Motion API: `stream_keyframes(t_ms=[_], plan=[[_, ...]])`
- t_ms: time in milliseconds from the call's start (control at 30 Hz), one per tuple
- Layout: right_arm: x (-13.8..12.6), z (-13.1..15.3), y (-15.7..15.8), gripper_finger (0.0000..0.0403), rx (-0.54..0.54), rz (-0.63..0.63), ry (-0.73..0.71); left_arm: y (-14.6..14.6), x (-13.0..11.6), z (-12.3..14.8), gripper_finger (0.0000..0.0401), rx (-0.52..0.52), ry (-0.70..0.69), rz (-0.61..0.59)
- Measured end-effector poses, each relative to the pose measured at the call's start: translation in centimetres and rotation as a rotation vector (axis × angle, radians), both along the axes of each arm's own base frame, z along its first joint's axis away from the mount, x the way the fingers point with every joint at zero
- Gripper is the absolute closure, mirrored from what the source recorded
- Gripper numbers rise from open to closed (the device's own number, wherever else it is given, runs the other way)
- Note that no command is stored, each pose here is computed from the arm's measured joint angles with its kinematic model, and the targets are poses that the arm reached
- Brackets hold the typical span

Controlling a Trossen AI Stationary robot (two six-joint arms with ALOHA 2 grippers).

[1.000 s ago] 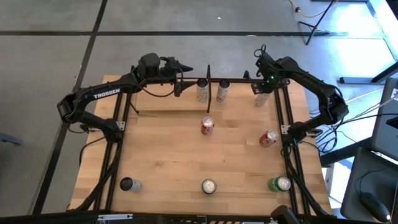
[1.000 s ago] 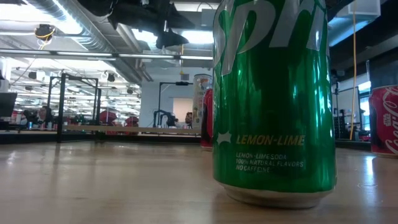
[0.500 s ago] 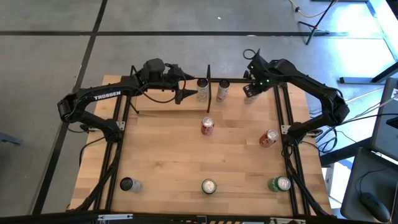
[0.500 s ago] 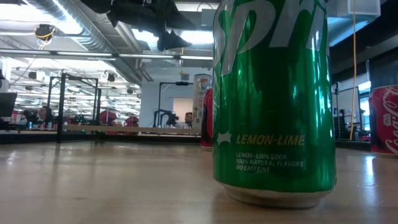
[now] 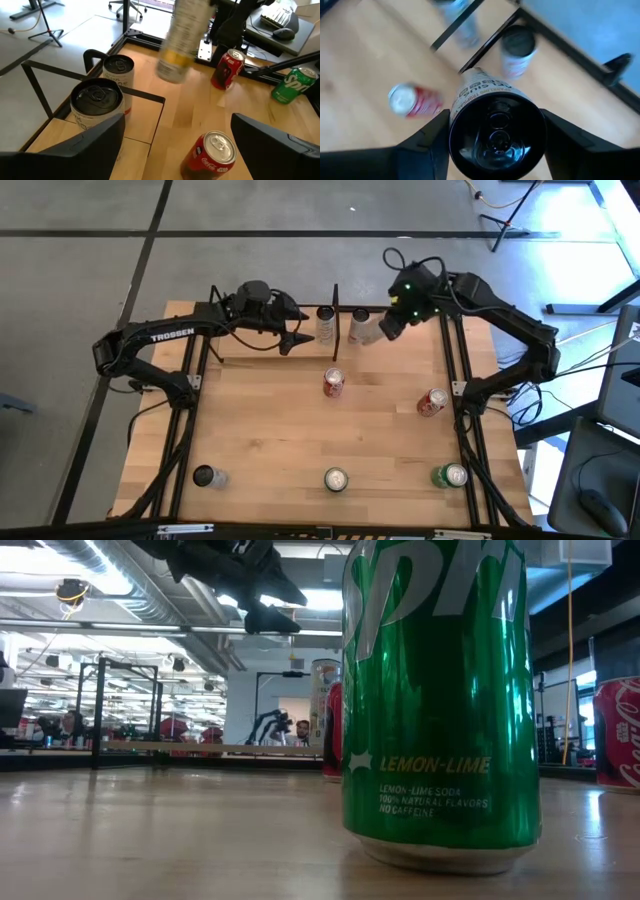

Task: Place canned beverage on shelf
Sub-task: Put the top white yellow soda can on the shelf aligned with the other white yellow soda can

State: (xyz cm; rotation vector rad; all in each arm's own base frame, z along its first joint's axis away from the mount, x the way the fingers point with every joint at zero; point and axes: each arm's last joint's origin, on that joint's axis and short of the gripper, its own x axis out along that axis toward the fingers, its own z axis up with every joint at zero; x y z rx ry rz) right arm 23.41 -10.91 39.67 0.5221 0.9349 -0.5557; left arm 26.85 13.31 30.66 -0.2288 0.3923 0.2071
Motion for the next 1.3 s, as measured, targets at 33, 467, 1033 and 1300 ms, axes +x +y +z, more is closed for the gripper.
stream_keyframes(t_ms=[33,467,1033,1300], plan=[[0.1,-0.1,0.5,0.0181,0.014,0.025,0.007,0.0,0.0,0.0,0.0049,0.0,0.0,0.0],[3.9,-6.9,2.9,0.0175,0.076,0.083,0.266,0.0,0.0,0.0,0.0049,-0.002,0.001,0.0],[7.8,-12.3,2.1,0.0174,0.042,0.121,0.332,-1.6,0.7,0.0,0.0049,0.011,0.008,-0.011],[8.4,-12.5,2.0,0.0152,0.064,0.089,0.301,-2.8,1.2,0.0,0.0049,0.023,0.013,-0.03]])
